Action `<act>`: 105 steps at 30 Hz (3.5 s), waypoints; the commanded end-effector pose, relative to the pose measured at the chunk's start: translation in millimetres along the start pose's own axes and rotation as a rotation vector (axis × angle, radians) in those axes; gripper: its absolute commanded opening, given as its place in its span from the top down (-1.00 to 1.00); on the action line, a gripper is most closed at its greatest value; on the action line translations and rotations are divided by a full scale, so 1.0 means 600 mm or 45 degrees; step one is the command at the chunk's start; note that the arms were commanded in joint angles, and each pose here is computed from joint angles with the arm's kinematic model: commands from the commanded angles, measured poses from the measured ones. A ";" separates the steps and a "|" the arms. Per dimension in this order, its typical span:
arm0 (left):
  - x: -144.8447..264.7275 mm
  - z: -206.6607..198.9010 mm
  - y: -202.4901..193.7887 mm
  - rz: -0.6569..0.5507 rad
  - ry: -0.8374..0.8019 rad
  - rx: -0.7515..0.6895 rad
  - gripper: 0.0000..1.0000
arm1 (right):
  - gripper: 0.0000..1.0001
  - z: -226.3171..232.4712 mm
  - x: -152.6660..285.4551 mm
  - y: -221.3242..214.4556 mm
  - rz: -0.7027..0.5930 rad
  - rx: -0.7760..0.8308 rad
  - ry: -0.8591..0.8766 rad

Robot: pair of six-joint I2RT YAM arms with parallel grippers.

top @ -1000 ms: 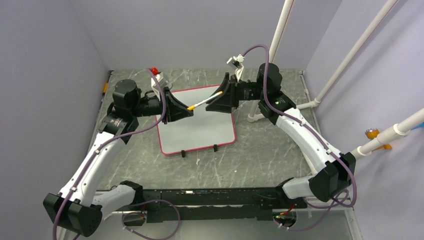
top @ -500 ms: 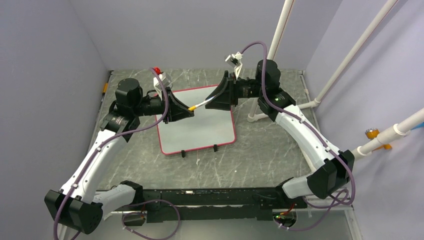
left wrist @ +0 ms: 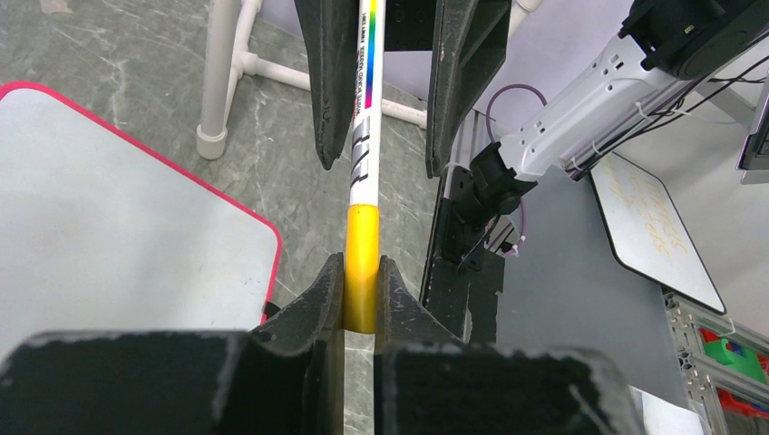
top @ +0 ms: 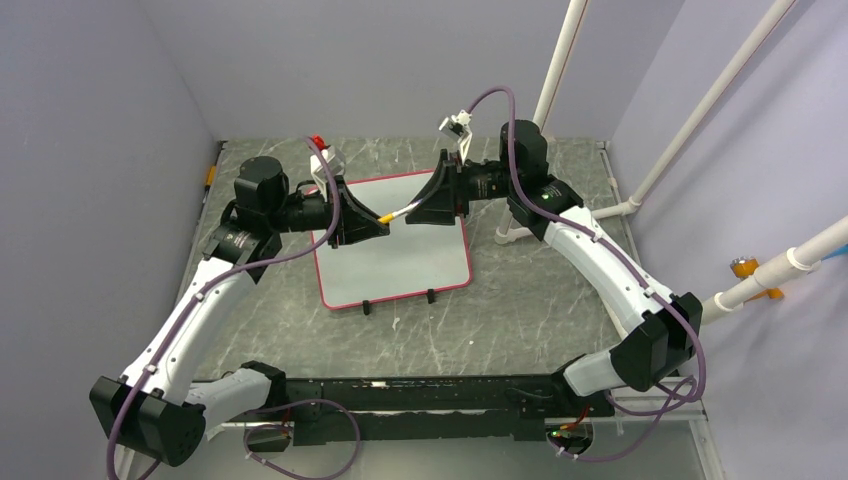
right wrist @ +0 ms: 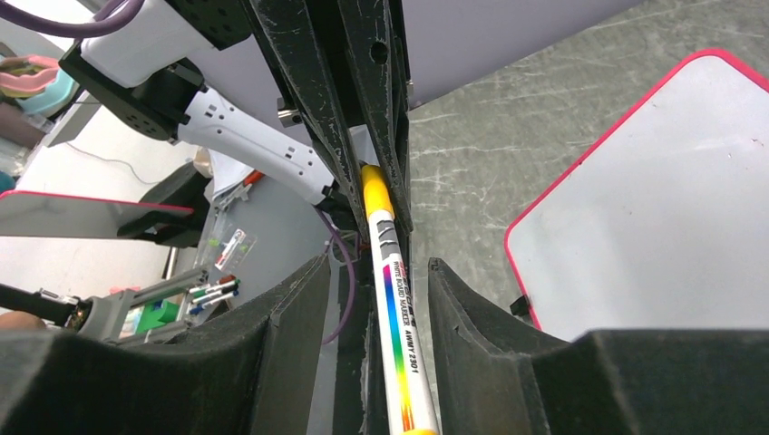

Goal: Write a sentence on the whiteboard
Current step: Pass from the left arm to the right, then open the pen cap from the whiteboard marker.

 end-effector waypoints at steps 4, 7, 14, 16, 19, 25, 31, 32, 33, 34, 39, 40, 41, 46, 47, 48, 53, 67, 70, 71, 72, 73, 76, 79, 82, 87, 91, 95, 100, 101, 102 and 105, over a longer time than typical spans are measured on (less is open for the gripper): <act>0.002 -0.010 0.027 -0.033 -0.022 -0.098 1.00 | 0.08 0.021 -0.001 0.031 -0.057 0.122 0.015; 0.002 -0.010 0.027 -0.032 -0.018 -0.098 1.00 | 0.09 0.026 -0.001 0.035 -0.064 0.128 0.024; 0.001 -0.009 0.026 -0.030 -0.020 -0.093 1.00 | 0.11 0.033 0.001 0.034 -0.066 0.131 0.040; 0.001 -0.009 0.026 -0.030 -0.017 -0.093 1.00 | 0.11 0.032 0.001 0.034 -0.067 0.128 0.040; 0.001 -0.009 0.025 -0.029 -0.017 -0.092 1.00 | 0.13 0.032 0.000 0.035 -0.067 0.127 0.043; 0.000 -0.007 0.024 -0.025 -0.016 -0.090 1.00 | 0.18 0.031 -0.002 0.033 -0.060 0.120 0.046; -0.001 -0.007 0.023 -0.024 -0.018 -0.087 1.00 | 0.24 0.028 -0.008 0.028 -0.048 0.114 0.048; -0.001 -0.007 0.023 -0.022 -0.015 -0.087 1.00 | 0.24 0.028 -0.009 0.028 -0.051 0.114 0.053; -0.001 -0.007 0.024 -0.024 -0.016 -0.090 1.00 | 0.24 0.028 -0.009 0.029 -0.051 0.113 0.056; -0.002 -0.006 0.023 -0.023 -0.016 -0.088 1.00 | 0.24 0.028 -0.010 0.029 -0.051 0.112 0.057; -0.002 -0.006 0.023 -0.020 -0.014 -0.083 1.00 | 0.26 0.031 -0.013 0.030 -0.043 0.116 0.066; -0.002 -0.006 0.023 -0.020 -0.015 -0.083 1.00 | 0.26 0.031 -0.014 0.029 -0.041 0.115 0.067; -0.002 -0.006 0.022 -0.020 -0.015 -0.083 1.00 | 0.27 0.029 -0.015 0.028 -0.039 0.113 0.066; -0.003 -0.005 0.022 -0.020 -0.015 -0.081 1.00 | 0.32 0.029 -0.019 0.024 -0.032 0.108 0.071; -0.003 -0.005 0.022 -0.019 -0.015 -0.078 1.00 | 0.33 0.028 -0.020 0.024 -0.031 0.106 0.071; -0.003 -0.005 0.022 -0.018 -0.014 -0.081 1.00 | 0.33 0.027 -0.021 0.024 -0.031 0.106 0.071; -0.003 -0.005 0.021 -0.017 -0.012 -0.080 1.00 | 0.35 0.026 -0.024 0.023 -0.028 0.100 0.078; -0.002 -0.006 0.023 -0.019 -0.009 -0.088 1.00 | 0.73 0.021 -0.025 0.010 0.022 0.096 0.065; -0.002 -0.006 0.023 -0.020 -0.006 -0.090 1.00 | 0.98 0.021 -0.025 0.008 0.023 0.097 0.067; -0.001 -0.006 0.023 -0.020 -0.003 -0.091 1.00 | 1.00 0.021 -0.024 0.008 0.019 0.099 0.064; -0.001 -0.006 0.023 -0.019 -0.001 -0.091 1.00 | 1.00 0.021 -0.024 0.007 0.012 0.100 0.059; -0.001 -0.005 0.024 -0.019 0.004 -0.093 0.95 | 1.00 0.021 -0.023 0.006 0.005 0.103 0.055; 0.001 -0.006 0.026 -0.022 0.018 -0.103 0.21 | 1.00 0.020 -0.019 0.003 -0.029 0.107 0.017; 0.005 -0.006 0.028 -0.035 0.041 -0.123 -0.22 | 1.00 0.022 -0.012 0.000 -0.071 0.111 -0.022; 0.007 -0.009 0.028 -0.043 0.030 -0.137 -0.07 | 1.00 0.023 -0.003 -0.004 -0.099 0.097 -0.032; 0.005 -0.011 0.026 -0.039 -0.005 -0.137 0.25 | 1.00 0.026 0.000 0.002 -0.128 0.114 -0.021; 0.005 -0.011 0.025 -0.039 -0.022 -0.139 0.25 | 1.00 0.027 0.000 0.004 -0.130 0.113 -0.010; 0.003 -0.012 0.023 -0.038 -0.040 -0.136 0.32 | 1.00 0.025 -0.002 0.003 -0.126 0.108 -0.003; 0.003 -0.010 0.024 -0.043 -0.013 -0.131 1.00 | 1.00 0.021 -0.004 -0.003 -0.105 0.098 0.014; 0.004 -0.010 0.024 -0.044 -0.007 -0.133 1.00 | 1.00 0.019 -0.004 -0.004 -0.106 0.097 0.012; 0.005 -0.010 0.025 -0.047 -0.001 -0.136 1.00 | 1.00 0.016 -0.005 -0.007 -0.104 0.090 0.006; 0.006 -0.011 0.024 -0.053 0.013 -0.145 1.00 | 1.00 0.008 0.001 -0.009 -0.123 0.083 -0.032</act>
Point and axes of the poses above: each gripper's point midway between its finger pads, its own x axis back along the fingers, its own z axis along the line the jaws close on, y = z × x, the point moved 6 cm from there along x, back along the fingers, and after that the axes turned 8 degrees about -x, right-handed, at the moved point
